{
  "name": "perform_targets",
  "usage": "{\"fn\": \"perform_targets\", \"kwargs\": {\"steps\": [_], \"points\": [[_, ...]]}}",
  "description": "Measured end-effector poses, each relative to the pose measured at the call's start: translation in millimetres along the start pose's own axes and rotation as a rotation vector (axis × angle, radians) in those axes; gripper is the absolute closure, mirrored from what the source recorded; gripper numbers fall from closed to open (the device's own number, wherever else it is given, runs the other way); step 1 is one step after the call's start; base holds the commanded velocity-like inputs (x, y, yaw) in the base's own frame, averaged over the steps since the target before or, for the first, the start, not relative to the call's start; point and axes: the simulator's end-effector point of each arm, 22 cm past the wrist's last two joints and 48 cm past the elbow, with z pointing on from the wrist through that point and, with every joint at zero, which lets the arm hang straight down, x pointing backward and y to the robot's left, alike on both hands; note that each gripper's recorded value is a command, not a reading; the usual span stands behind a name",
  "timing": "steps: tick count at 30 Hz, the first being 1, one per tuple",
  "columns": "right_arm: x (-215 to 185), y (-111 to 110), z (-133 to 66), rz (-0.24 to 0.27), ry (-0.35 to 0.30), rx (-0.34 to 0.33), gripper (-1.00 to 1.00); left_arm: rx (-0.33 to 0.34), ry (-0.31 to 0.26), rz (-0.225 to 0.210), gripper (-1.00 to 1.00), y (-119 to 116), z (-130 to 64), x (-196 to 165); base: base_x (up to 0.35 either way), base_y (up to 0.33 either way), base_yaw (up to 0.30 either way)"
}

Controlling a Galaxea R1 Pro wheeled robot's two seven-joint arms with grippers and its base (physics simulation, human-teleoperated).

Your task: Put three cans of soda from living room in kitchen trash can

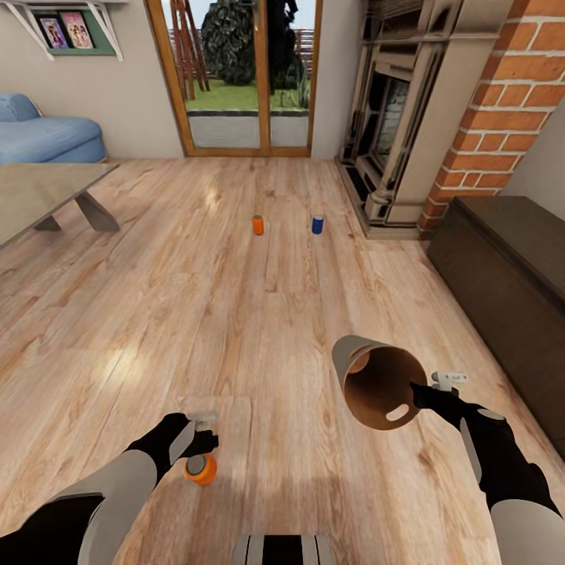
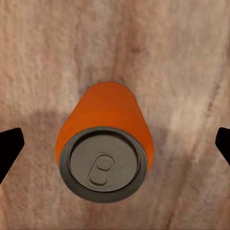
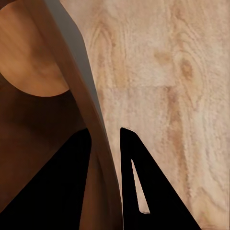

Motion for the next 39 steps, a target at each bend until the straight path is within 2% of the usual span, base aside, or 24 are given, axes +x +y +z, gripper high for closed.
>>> {"fn": "perform_targets", "kwargs": {"steps": [12, 27, 39], "points": [[0, 1, 0.1, 0.002, -0.001, -0.002, 1.0, 0.001, -0.002, -0.001, -1.0, 0, -0.1, -1, 0.0, 0.0, 0.0], [35, -2, 17.7, 0.004, 0.06, 0.002, 1.0, -0.008, 0.057, -0.001, -1.0, 3, 27.8, 23, 0.0, 0.0, 0.0], [44, -2, 22.0, 0.007, 0.076, 0.002, 1.0, -0.01, 0.072, -0.002, -1.0, 4, 34.8, 29, 0.0, 0.0, 0.0]]}}
